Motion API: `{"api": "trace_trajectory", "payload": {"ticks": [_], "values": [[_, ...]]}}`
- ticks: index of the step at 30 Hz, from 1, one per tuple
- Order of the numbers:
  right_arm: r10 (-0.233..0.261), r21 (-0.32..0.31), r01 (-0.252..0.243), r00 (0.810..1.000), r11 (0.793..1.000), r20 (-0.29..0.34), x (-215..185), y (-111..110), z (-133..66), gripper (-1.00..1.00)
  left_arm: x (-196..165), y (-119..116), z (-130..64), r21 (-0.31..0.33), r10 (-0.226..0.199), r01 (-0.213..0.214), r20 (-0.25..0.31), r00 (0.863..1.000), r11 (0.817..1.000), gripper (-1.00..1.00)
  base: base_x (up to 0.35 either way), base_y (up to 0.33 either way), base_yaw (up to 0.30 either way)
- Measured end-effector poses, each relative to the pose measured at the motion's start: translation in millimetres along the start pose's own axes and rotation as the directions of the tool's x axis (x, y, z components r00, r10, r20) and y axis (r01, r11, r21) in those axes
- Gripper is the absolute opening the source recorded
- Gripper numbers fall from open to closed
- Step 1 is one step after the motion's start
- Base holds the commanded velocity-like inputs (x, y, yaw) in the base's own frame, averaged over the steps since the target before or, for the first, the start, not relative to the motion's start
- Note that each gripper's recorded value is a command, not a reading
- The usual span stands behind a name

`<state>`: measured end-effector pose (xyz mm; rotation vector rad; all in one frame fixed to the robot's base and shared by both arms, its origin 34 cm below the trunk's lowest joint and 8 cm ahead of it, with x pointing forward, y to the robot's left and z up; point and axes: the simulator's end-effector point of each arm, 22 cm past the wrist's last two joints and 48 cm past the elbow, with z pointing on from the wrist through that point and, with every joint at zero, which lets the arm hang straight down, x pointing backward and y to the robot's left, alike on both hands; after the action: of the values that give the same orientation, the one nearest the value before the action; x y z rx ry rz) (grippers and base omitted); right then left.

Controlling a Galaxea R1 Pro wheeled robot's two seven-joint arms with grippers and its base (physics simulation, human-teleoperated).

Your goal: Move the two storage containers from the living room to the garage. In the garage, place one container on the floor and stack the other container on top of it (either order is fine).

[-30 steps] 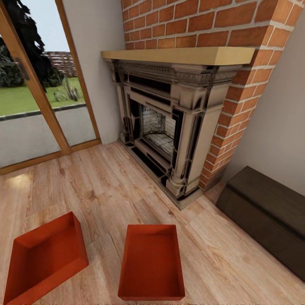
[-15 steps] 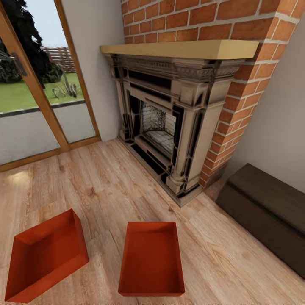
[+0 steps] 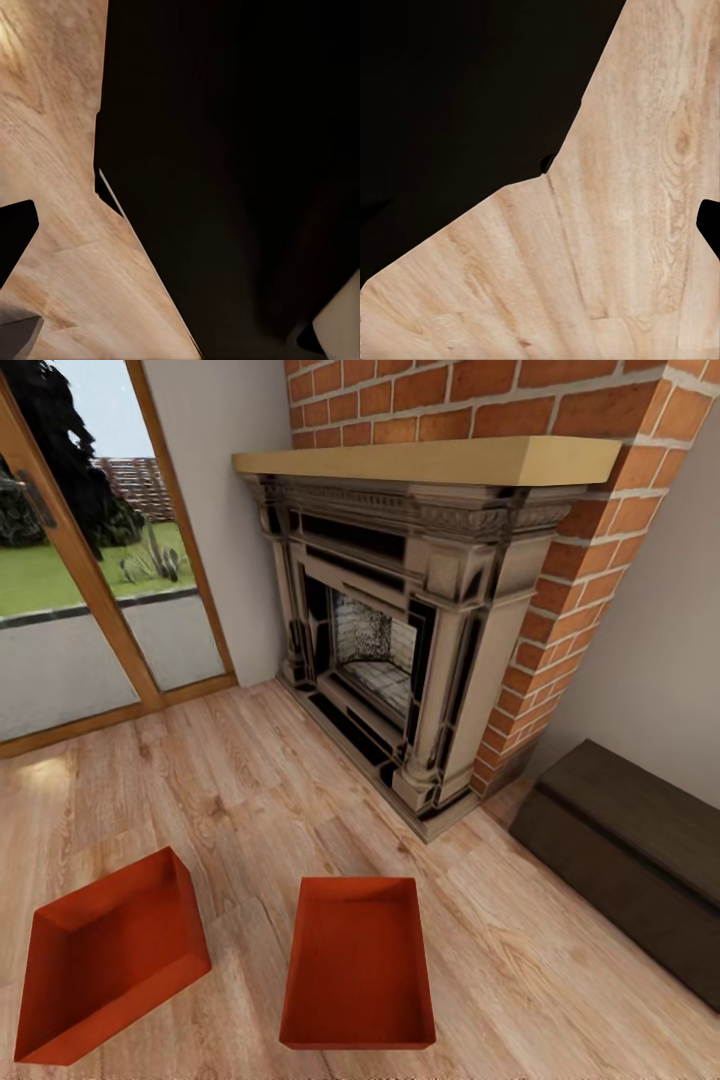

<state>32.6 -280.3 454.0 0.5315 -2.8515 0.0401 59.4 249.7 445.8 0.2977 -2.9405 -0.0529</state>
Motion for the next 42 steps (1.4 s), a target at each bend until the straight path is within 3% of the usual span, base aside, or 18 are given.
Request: {"api": "trace_trajectory", "payload": {"ticks": [42], "values": [[-0.001,-0.011,0.0,0.999,1.0,-0.045,19.4,2.7,-1.4,1.0,19.8,0.6,-0.9,-0.006,-0.008,0.007,-0.051,0.999,1.0,1.0,0.0,0.0,0.0]]}}
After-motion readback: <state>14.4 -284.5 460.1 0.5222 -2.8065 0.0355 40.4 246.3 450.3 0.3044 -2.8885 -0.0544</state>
